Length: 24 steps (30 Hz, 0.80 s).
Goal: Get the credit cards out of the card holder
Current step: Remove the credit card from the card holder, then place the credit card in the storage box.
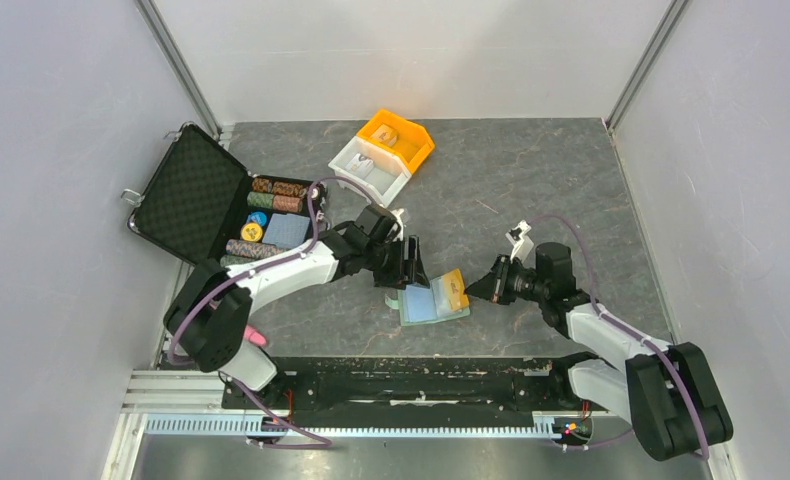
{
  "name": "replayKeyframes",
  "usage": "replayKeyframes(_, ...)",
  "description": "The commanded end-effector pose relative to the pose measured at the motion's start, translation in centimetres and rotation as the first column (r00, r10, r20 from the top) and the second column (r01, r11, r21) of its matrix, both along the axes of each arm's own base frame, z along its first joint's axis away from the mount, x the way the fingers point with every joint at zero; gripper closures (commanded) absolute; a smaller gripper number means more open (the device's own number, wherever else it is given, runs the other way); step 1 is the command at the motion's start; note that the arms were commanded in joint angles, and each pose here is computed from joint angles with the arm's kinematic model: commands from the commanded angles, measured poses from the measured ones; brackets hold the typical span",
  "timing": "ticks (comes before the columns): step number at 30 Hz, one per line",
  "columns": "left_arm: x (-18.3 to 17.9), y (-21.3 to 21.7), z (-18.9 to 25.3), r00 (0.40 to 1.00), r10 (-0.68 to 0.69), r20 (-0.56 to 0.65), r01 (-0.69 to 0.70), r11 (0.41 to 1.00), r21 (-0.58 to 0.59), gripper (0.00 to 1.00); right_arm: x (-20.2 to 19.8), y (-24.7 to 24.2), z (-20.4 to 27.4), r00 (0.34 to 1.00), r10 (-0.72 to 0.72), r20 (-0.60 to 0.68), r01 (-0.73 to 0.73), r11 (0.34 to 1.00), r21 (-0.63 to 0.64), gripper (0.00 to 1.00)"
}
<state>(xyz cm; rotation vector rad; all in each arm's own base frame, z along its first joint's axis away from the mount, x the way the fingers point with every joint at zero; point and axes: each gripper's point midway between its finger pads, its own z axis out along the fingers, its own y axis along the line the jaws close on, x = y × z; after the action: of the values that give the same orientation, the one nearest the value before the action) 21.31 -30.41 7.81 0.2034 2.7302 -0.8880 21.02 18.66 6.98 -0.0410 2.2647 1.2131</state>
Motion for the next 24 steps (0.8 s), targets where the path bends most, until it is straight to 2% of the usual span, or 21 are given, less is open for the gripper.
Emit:
replayKeyframes(1,0.3,-2.4,4.5,0.994,-0.037,0.105,0.059,0.976,-0.21,0.27,1.0,1.1,4.2,0.994,0.04,0.1,-0.049,0.995,0.083,1.0)
replayKeyframes(6,0.3,-3.0,5.4,0.989,-0.039,0.141,0.077,0.959,-0.273,0.24,1.0,1.5,4.8,0.995,0.05,0.088,-0.059,0.992,0.111,1.0)
replayKeyframes(13,0.2,-4.1,5.2,0.988,-0.061,0.139,0.104,0.937,-0.335,0.27,0.4,2.0,6.0,0.995,0.057,0.083,-0.073,0.978,0.197,1.0)
replayKeyframes(19,-0.2,-4.8,6.2,0.988,-0.053,0.142,0.109,0.898,-0.426,0.24,-0.6,2.7,8.4,0.993,0.075,0.095,-0.102,0.939,0.327,1.0)
replayKeyframes(24,-0.2,-5.6,7.9,0.987,-0.037,0.157,0.113,0.851,-0.513,0.23,-0.8,2.8,9.6,0.99,0.075,0.116,-0.112,0.929,0.353,1.0)
